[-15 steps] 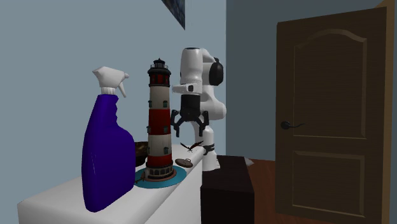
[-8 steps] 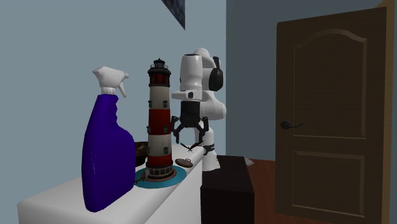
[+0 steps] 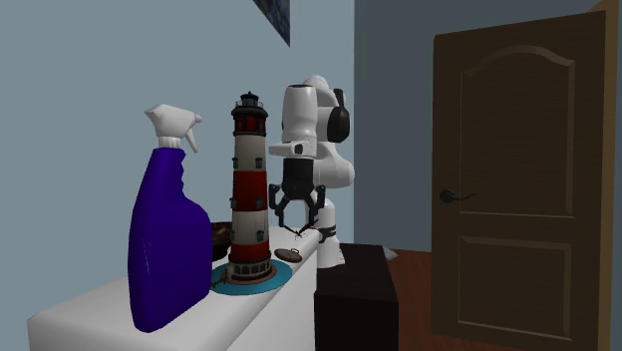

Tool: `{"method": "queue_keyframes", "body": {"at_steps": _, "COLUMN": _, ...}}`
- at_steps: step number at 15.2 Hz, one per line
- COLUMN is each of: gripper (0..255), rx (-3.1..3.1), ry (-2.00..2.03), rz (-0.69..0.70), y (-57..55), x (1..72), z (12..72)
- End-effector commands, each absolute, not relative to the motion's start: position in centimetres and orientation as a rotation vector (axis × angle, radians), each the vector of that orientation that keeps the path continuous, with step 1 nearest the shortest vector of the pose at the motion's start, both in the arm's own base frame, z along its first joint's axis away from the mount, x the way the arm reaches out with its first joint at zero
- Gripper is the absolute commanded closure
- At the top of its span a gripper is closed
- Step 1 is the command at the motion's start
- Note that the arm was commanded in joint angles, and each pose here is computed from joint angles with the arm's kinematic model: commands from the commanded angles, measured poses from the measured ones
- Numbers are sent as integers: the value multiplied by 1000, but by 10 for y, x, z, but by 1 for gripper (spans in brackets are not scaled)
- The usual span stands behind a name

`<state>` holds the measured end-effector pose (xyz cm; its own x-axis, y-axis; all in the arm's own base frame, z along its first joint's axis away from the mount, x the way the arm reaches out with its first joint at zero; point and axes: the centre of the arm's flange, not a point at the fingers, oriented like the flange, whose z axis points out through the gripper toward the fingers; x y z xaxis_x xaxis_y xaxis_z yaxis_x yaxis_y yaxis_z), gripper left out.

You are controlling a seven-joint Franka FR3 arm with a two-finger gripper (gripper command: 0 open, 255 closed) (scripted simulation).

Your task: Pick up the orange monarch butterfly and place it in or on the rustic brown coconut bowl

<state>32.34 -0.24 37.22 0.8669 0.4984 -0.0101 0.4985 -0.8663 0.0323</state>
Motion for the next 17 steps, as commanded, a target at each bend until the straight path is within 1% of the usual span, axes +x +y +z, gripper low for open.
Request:
{"method": "queue_keyframes", "body": {"at_steps": 1, "gripper": 255, "rx": 3003, "ry": 802, "rz": -3, "y": -2, "x": 323, "z": 372}}
{"method": "queue_keyframes", "body": {"at_steps": 6, "gripper": 255, "rx": 3003, "ry": 802, "rz": -3, "y": -2, "x": 323, "z": 372}}
{"method": "queue_keyframes", "body": {"at_steps": 15, "gripper": 255, "rx": 3003, "ry": 802, "rz": -3, "y": -2, "x": 323, "z": 419}}
{"method": "queue_keyframes", "body": {"at_steps": 16, "gripper": 255, "rx": 3002, "ry": 802, "rz": -2, "y": -2, "x": 323, "z": 414}}
{"method": "queue_keyframes", "body": {"at_steps": 17, "gripper": 0, "rx": 3002, "ry": 802, "rz": -2, "y": -2, "x": 323, "z": 414}}
